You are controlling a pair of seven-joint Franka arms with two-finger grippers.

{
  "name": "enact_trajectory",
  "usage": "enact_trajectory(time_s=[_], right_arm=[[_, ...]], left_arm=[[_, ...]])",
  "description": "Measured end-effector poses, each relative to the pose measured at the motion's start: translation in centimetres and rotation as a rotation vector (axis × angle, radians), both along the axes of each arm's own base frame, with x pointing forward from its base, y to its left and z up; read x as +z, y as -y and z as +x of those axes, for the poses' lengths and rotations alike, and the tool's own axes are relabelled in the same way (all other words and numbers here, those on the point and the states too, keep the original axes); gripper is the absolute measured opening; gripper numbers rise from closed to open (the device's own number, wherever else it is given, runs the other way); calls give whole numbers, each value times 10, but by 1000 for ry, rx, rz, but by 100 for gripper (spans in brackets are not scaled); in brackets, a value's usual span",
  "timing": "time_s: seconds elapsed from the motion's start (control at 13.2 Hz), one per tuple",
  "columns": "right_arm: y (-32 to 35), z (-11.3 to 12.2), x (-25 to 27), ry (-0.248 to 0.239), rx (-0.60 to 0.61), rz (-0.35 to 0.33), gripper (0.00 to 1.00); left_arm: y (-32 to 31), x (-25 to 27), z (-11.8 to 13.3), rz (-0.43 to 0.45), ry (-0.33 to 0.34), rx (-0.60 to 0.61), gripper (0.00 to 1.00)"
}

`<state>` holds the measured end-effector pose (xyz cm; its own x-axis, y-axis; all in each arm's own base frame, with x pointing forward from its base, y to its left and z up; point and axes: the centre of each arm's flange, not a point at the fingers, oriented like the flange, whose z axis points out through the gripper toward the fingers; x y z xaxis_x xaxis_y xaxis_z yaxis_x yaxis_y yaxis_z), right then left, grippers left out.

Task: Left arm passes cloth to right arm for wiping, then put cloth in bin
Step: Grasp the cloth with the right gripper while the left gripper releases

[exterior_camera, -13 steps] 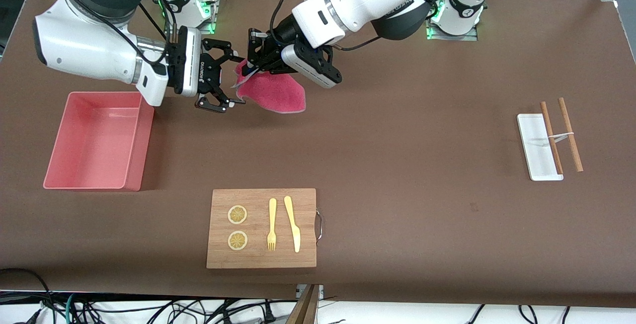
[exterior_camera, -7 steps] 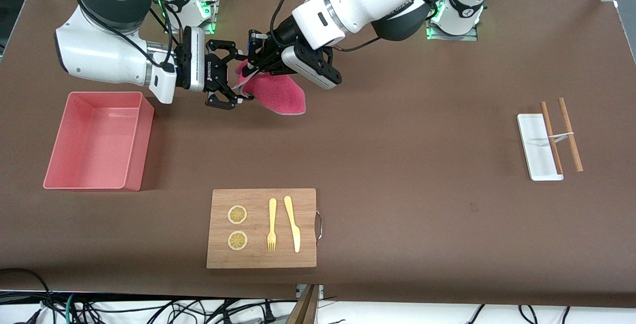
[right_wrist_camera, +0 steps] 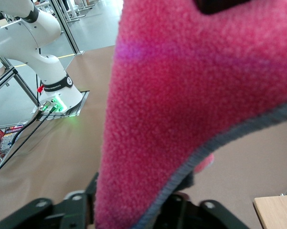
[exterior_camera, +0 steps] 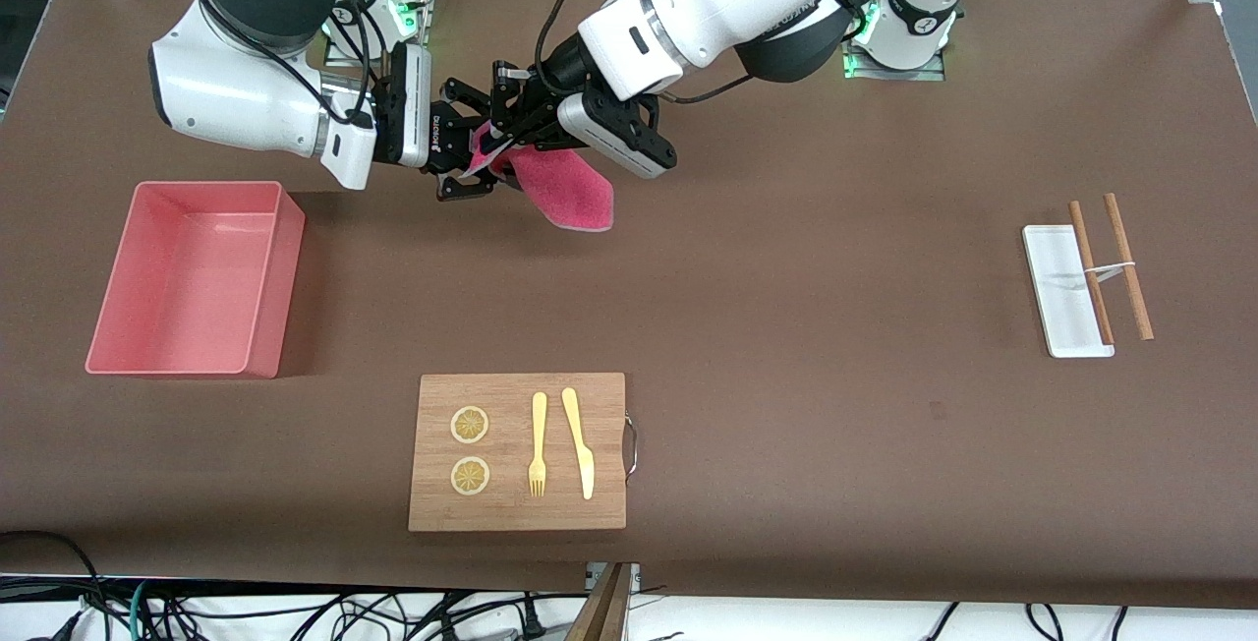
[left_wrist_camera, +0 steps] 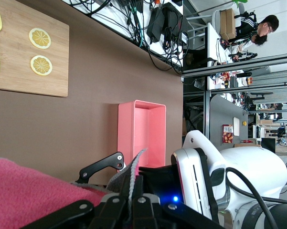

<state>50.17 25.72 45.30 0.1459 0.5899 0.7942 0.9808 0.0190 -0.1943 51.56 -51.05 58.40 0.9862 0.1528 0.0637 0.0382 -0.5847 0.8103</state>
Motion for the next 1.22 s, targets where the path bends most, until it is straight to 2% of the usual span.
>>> enact_trajectory(time_s=[0.23, 0.3, 0.53, 0.61, 0.84, 0.91, 0.99, 1.06, 1.22], right_arm=[[0, 0, 1, 3, -2, 0, 10], [0, 0, 1, 4, -3, 0, 2], [1, 0, 4, -15, -23, -4, 2], [1, 0, 7, -20, -31, -6, 2], [2, -1, 15, -14, -36, -17, 2], [5, -1, 18, -11, -37, -39, 2], [10, -1, 21, -20, -40, -70, 2], [17, -1, 26, -36, -43, -106, 2], [38, 2, 39, -82, -55, -177, 2]], left_arm=[[0, 0, 0, 0, 0, 0, 2], [0, 0, 0, 0, 0, 0, 2], [0, 0, 0, 0, 0, 0, 2], [0, 0, 0, 3, 3, 0, 7], [0, 0, 0, 17, 17, -3, 39], [0, 0, 0, 19, 18, -4, 53], [-1, -1, 0, 23, 16, -7, 62], [-1, -3, 0, 45, 15, -20, 73], [-10, -10, 2, 159, 20, -78, 93]])
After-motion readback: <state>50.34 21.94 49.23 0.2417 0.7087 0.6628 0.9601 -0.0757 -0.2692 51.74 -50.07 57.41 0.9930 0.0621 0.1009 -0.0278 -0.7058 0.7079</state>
